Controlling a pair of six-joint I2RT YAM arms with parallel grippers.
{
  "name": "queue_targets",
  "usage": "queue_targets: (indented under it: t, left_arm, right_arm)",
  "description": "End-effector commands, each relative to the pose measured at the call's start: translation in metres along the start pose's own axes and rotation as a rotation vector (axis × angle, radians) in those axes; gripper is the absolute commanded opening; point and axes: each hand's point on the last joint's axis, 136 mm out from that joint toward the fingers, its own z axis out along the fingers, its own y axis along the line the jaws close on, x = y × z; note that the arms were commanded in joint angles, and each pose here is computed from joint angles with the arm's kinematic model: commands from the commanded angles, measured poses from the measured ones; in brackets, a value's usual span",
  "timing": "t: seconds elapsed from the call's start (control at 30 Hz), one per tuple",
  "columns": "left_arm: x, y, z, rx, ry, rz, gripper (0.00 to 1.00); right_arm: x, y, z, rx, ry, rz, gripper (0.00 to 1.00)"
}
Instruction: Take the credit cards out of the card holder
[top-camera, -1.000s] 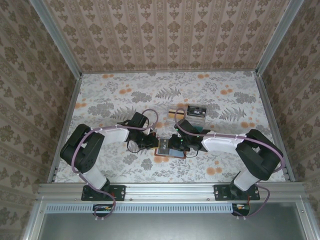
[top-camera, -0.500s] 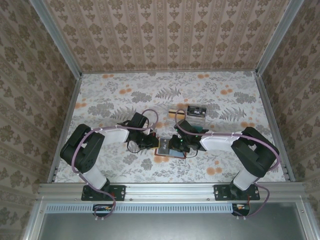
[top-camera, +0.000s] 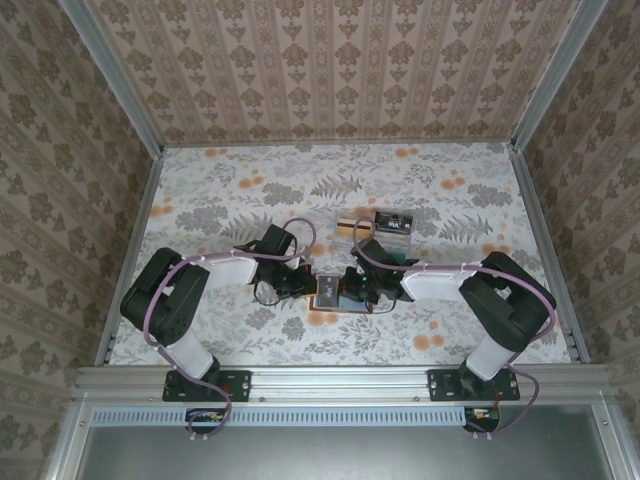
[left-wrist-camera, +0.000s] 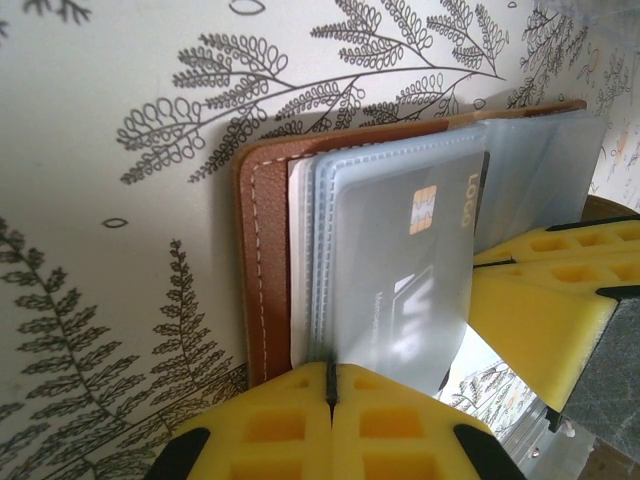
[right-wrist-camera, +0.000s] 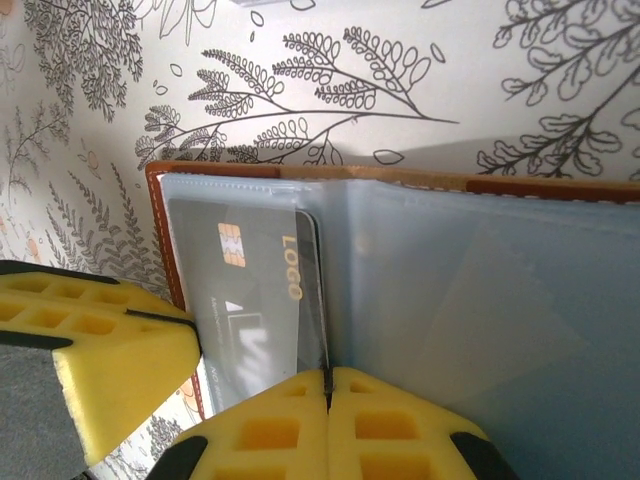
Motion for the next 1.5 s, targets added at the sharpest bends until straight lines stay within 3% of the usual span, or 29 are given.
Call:
queue_targets:
  t: [0.0, 0.27, 0.37, 0.47, 0.67, 0.87, 1.03, 1.47]
  left_arm:
    - [0.010, 0.020, 0.005, -0.060, 0.024, -0.044, 0.00]
    - [0.009, 0.022, 0.005, -0.055, 0.026, -0.052, 0.00]
    - [0.009, 0.021, 0.007, -0.054, 0.033, -0.051, 0.00]
    - [0.010, 0.021, 0.008, -0.054, 0.038, -0.050, 0.00]
    - [0.012, 0.020, 0.008, -0.051, 0.043, -0.046, 0.00]
    - [0.012, 0.021, 0.009, -0.052, 0.046, -0.050, 0.00]
    - [0.012, 0.023, 0.008, -0.060, 0.046, -0.050, 0.00]
    - [0.012, 0.025, 0.006, -0.067, 0.052, -0.053, 0.00]
  right_arm:
    - [0.002, -0.011, -0.008, 0.013, -0.004, 0.024, 0.00]
    - [-0.002, -0.011, -0.013, -0.014, -0.009, 0.022, 0.00]
    - [-0.003, -0.008, -0.007, -0.033, -0.003, 0.027, 0.22]
    - [-0.004, -0.005, -0.002, -0.047, 0.000, 0.027, 0.25]
    - [-0.004, -0.004, 0.006, -0.057, 0.016, 0.032, 0.23]
    - [-0.002, -0.010, 0.003, -0.045, 0.006, 0.035, 0.10]
    - [-0.002, -0.024, -0.007, -0.017, -0.008, 0.037, 0.05]
    - [-0.004, -0.056, -0.035, 0.025, -0.026, 0.041, 0.05]
